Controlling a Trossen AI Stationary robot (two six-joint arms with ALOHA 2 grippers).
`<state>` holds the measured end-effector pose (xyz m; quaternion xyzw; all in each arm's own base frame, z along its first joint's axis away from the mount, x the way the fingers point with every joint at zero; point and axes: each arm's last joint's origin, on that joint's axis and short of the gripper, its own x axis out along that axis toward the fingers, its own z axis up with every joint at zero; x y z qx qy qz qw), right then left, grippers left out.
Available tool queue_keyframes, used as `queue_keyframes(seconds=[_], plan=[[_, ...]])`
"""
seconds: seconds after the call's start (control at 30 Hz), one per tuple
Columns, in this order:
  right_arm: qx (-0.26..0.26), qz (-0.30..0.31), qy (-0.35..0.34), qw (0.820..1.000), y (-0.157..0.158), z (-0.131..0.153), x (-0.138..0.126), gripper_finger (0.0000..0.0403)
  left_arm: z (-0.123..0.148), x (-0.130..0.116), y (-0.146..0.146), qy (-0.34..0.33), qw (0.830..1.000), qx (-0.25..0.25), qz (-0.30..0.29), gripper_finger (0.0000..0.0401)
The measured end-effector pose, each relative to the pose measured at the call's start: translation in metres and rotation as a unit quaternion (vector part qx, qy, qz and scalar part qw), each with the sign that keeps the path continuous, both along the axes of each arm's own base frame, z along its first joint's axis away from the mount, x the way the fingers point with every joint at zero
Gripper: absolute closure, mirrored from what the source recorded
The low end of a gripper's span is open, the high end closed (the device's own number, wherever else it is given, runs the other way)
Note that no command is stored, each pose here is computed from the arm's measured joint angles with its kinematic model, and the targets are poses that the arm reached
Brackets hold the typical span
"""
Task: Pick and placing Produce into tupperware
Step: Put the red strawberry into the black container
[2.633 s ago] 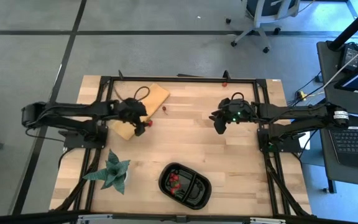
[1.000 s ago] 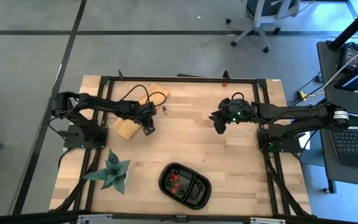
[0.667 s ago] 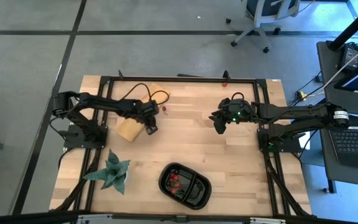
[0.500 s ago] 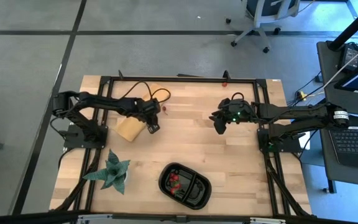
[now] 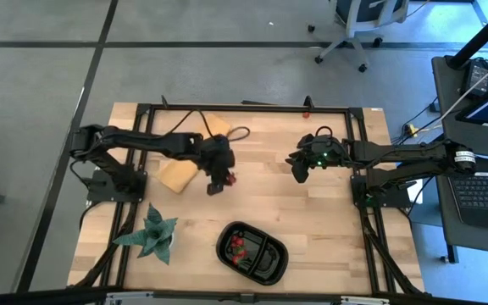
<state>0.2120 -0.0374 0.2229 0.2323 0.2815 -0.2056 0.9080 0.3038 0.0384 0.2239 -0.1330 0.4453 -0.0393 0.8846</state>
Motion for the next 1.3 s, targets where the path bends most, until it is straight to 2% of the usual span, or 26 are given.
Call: queue_keyframes(seconds=[0.13, 0.2, 0.3, 0.43, 0.57, 0.83, 1.13, 1.3], plan=[[0.0, 0.0, 0.0, 1.0, 0.0, 0.0, 0.0, 0.0272, 0.019, 0.011, -0.032, -0.043, 0.994, 0.041, -0.087, 0.0269], [0.0, 0.0, 0.0, 1.0, 0.0, 0.0, 0.0, 0.0272, 0.027, 0.015, -0.048, -0.063, 0.989, 0.074, -0.111, 0.0268], [0.002, -0.002, -0.001, 1.0, 0.0, 0.0, 0.0, 0.0272, 0.031, 0.017, -0.072, -0.087, 0.983, 0.107, -0.123, 0.0268], [0.003, -0.001, -0.001, 1.0, 0.0, 0.0, 0.0, 0.0272, 0.034, 0.017, -0.101, -0.112, 0.979, 0.118, -0.124, 0.0267], [0.004, 0.001, -0.001, 1.0, 0.001, 0.0, 0.0, 0.0272, 0.028, 0.018, -0.121, -0.113, 0.978, 0.129, -0.115, 0.0267], [0.003, 0.009, 0.001, 1.0, 0.005, 0.0, 0.001, 0.0272, 0.004, 0.032, -0.151, -0.117, 0.981, 0.105, -0.109, 0.0267], [0.004, 0.033, 0.003, 0.999, 0.015, -0.001, 0.002, 0.0272, -0.031, 0.037, -0.175, -0.08, 0.982, 0.116, -0.128, 0.0267], [0.004, 0.044, 0.003, 0.999, 0.02, -0.001, 0.002, 0.0272, -0.046, 0.039, -0.183, -0.062, 0.985, 0.105, -0.12, 0.0267]])
